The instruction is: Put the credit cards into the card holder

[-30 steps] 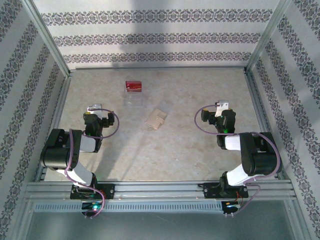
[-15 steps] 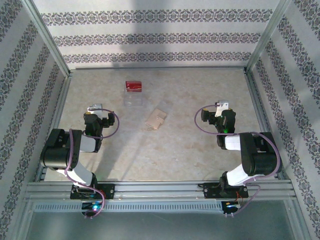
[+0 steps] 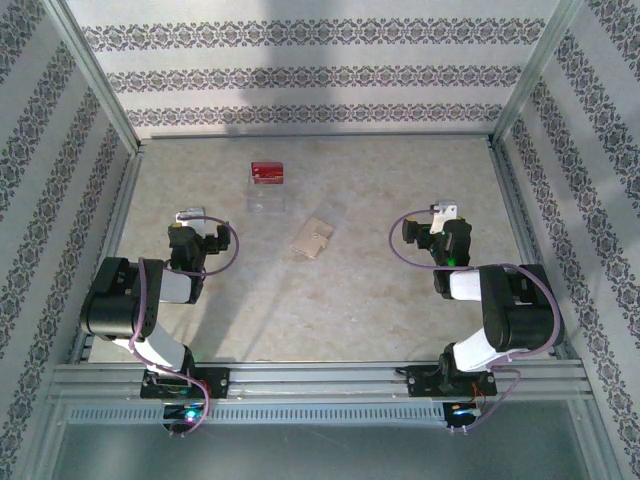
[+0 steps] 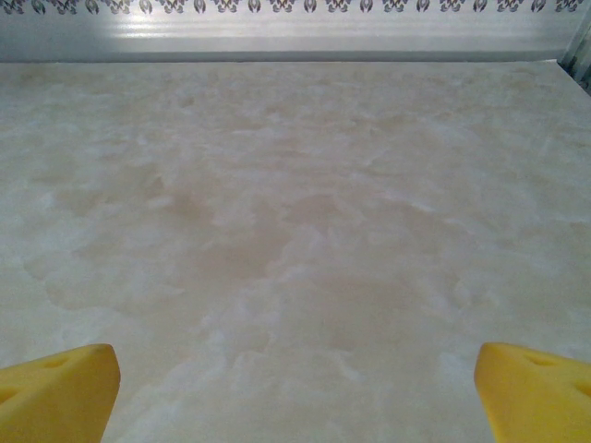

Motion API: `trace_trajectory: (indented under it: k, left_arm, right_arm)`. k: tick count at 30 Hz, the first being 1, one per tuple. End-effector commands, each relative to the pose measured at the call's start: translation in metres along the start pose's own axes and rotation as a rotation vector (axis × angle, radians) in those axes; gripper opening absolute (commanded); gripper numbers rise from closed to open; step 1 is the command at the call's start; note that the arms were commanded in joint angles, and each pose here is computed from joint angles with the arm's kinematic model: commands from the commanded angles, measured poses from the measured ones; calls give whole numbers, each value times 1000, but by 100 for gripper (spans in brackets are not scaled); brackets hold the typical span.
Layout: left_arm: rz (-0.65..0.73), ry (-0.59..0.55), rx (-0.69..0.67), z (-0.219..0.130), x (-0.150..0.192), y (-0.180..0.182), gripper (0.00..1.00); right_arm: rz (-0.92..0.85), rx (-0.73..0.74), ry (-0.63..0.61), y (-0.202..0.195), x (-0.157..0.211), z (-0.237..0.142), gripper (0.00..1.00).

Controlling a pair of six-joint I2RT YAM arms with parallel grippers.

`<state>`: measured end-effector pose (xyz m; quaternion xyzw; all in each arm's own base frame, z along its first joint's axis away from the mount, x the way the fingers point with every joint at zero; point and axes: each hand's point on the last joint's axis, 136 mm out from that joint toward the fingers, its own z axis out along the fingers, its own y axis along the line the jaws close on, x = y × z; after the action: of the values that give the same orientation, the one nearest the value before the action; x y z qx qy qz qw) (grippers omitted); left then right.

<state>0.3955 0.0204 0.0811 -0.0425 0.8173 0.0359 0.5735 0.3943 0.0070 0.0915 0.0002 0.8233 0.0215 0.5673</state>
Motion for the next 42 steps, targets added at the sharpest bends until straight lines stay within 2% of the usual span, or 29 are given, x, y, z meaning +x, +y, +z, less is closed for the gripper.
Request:
trace_trajectory:
  k: [1, 6, 16, 21, 25, 26, 31, 33, 37, 39, 42]
  left_arm:
    - [14, -15, 17, 1, -8, -5, 99]
    - [33, -4, 64, 2, -7, -13, 99]
    - [30, -15, 61, 1, -9, -13, 99]
    - [44, -7, 104, -10, -30, -19, 99]
    - [67, 34, 214, -34, -64, -37, 100]
    - [70, 68, 222, -39, -69, -39, 100]
    - [-19, 391, 181, -75, -73, -32, 100]
    - [-66, 471, 174, -93, -74, -31, 100]
    - [-56, 446, 256, -109, -80, -39, 100]
    - [-105, 427, 300, -108, -76, -37, 100]
    - [-145, 411, 273, -103, -67, -21, 100]
  right_arm:
    - [-5, 8, -52, -1, -15, -1, 98]
    - [-6, 8, -52, -1, -15, -1, 98]
    - [-6, 9, -52, -1, -15, -1, 98]
    - [-5, 16, -62, -1, -17, -3, 98]
    - [-110, 27, -76, 18, -34, -16, 98]
    - [-147, 20, -54, 27, -36, -19, 99]
    - [-224, 1, 39, 70, -52, -35, 98]
    - [-231, 15, 65, 85, -57, -42, 98]
    - [-90, -3, 197, 119, -60, -45, 98]
    - [-12, 4, 291, 132, -56, -44, 98]
    - [73, -48, 401, 164, -50, -40, 98]
